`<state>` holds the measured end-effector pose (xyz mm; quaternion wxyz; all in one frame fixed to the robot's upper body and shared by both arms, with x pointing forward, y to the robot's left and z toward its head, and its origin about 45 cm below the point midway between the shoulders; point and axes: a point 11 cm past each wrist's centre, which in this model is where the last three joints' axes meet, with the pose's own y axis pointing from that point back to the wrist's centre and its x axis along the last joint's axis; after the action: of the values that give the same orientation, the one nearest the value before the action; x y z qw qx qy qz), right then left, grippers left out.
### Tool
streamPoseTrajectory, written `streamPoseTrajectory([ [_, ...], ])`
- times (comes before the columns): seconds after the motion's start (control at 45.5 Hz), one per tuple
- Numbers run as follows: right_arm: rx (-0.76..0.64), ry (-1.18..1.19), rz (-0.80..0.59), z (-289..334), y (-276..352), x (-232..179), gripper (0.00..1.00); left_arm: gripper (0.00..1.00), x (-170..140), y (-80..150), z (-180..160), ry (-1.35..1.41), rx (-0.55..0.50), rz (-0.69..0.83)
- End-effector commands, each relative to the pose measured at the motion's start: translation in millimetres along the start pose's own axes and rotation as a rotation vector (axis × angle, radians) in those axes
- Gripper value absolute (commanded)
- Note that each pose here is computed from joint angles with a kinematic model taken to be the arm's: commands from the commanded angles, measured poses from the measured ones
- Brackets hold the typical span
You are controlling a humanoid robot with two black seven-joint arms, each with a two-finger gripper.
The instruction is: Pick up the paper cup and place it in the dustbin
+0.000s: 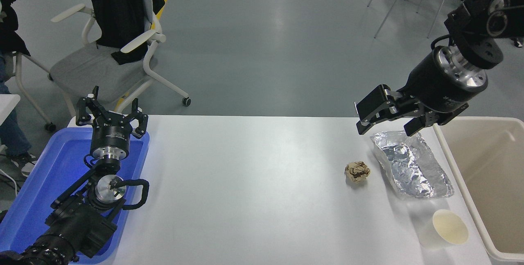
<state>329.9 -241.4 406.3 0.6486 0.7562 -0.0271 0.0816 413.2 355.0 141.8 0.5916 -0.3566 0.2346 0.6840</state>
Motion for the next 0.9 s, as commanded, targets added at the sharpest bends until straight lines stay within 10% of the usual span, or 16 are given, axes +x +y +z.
streamPoseTrajectory([
  [0.0, -0.064, -0.012, 0.0, 41, 12, -9, 1.0, 0.99, 0, 0, 0, 0.0, -0.001, 0.0],
  [0.396, -0.281, -0.007, -0.058, 202, -8, -78, 1.0, 0.99, 0, 0, 0, 0.0, 0.0, 0.0],
  [0.879, -0.189, -0.012, 0.004, 245, -121, -109, 1.0, 0.99, -1, -1, 0, 0.0, 0.0, -0.001],
])
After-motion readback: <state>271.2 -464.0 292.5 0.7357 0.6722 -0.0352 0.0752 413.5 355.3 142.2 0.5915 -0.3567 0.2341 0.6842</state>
